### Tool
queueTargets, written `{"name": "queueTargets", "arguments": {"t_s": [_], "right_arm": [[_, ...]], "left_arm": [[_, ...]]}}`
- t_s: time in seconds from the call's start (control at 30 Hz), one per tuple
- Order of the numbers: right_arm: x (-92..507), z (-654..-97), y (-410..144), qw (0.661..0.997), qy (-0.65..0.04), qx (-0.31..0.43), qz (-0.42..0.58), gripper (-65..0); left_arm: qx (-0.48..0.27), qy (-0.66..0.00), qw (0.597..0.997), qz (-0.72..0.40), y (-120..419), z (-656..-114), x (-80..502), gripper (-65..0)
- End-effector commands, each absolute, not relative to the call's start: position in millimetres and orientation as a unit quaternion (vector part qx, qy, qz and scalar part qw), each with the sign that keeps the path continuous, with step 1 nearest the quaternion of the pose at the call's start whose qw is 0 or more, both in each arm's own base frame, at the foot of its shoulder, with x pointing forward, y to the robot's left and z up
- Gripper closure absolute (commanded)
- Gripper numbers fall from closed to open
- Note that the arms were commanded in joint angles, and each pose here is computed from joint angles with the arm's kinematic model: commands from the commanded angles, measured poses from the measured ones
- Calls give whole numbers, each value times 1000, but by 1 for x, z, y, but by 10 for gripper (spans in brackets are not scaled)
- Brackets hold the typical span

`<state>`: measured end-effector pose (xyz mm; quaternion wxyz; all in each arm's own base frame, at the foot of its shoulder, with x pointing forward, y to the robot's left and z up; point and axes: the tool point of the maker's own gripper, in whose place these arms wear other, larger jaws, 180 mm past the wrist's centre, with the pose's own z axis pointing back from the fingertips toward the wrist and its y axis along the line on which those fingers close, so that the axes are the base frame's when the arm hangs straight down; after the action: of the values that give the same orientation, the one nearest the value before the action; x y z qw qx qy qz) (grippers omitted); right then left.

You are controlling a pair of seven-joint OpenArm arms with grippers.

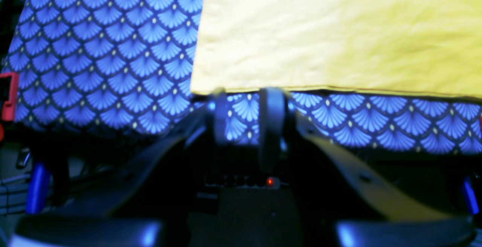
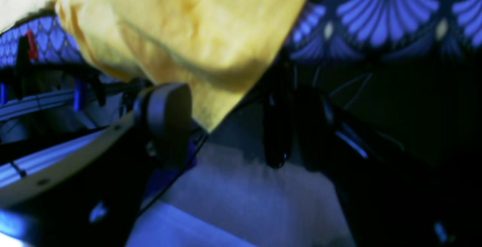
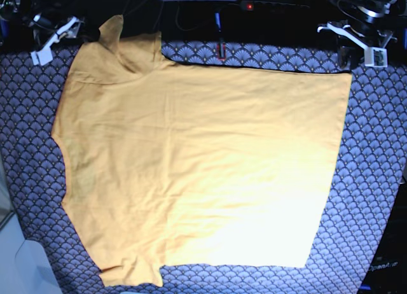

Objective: Fold the T-shirt properly
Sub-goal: 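Lower both open grippers onto the shirt edge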

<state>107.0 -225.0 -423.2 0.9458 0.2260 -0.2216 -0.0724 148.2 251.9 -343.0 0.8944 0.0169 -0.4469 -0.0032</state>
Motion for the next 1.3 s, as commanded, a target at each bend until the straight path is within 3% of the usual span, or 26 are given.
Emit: {"name": "queueTargets", "arguments": {"t_s": [0.0,0.3,1.27], "right_arm": [[111,-419,-232,944,-232,223,-70,-442],[114,-441,-249,958,-200,192,-75,-442],[114,-447,-222,958,-181,216,-44,-440]], "left_arm": [[18,-460,888,-6,253,-336,150,-152],[18,-460,888,-6,253,-336,150,-152],[17,-466,885,-6,252,-333,156,-152]]}}
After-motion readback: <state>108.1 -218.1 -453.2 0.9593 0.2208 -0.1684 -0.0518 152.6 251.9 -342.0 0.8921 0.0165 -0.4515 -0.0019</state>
